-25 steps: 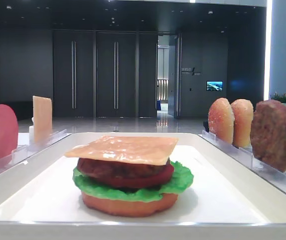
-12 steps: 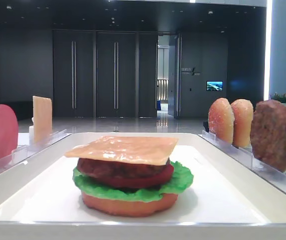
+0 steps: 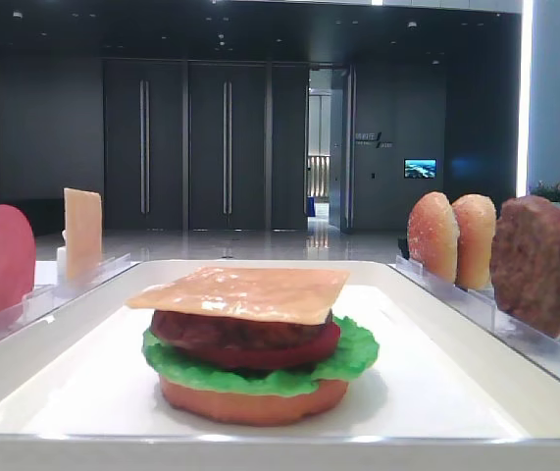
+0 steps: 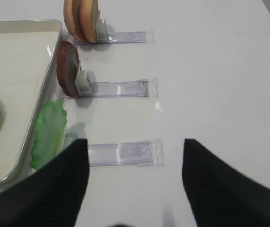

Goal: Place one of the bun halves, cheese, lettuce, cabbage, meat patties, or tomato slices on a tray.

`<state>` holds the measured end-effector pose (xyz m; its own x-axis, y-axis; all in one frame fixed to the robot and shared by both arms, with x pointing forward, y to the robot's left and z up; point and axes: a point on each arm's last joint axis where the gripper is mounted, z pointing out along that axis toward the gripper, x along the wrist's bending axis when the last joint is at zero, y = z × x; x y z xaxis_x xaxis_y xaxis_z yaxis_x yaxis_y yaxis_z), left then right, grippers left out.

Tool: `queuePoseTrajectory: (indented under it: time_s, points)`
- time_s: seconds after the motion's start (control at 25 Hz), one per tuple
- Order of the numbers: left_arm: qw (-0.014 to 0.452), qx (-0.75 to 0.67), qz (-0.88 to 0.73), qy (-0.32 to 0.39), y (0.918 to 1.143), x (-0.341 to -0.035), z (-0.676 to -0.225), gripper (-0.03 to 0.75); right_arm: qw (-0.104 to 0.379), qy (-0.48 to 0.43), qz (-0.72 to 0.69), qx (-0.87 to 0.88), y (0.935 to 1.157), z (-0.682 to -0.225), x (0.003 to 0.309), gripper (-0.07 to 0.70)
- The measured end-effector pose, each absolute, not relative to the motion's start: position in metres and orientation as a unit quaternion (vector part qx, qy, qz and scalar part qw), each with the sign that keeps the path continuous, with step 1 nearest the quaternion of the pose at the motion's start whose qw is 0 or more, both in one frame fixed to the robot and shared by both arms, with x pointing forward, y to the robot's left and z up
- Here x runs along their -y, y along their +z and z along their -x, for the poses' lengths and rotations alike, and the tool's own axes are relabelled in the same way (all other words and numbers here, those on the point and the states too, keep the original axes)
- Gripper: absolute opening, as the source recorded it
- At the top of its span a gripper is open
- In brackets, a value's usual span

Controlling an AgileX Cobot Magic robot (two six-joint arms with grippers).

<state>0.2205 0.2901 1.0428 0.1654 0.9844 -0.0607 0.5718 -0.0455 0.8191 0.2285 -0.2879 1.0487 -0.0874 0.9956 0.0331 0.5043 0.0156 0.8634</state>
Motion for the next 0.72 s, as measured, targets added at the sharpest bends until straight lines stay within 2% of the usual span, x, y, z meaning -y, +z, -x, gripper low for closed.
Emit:
queuePoseTrajectory:
  time_s: [0.36, 0.72]
  points:
    - [0.400, -0.559, -0.660, 0.303, 1.0421, -0.2881, -0.2306, 0.513, 0.326, 0.377, -0.592, -0.634, 1.0487, -0.2284, 0.2878, 0.416]
    - [0.388, -0.551, -0.668, 0.315, 1.0414, -0.2897, -0.2310, 0.513, 0.326, 0.377, -0.592, -0.634, 1.0487, -0.2284, 0.2878, 0.416]
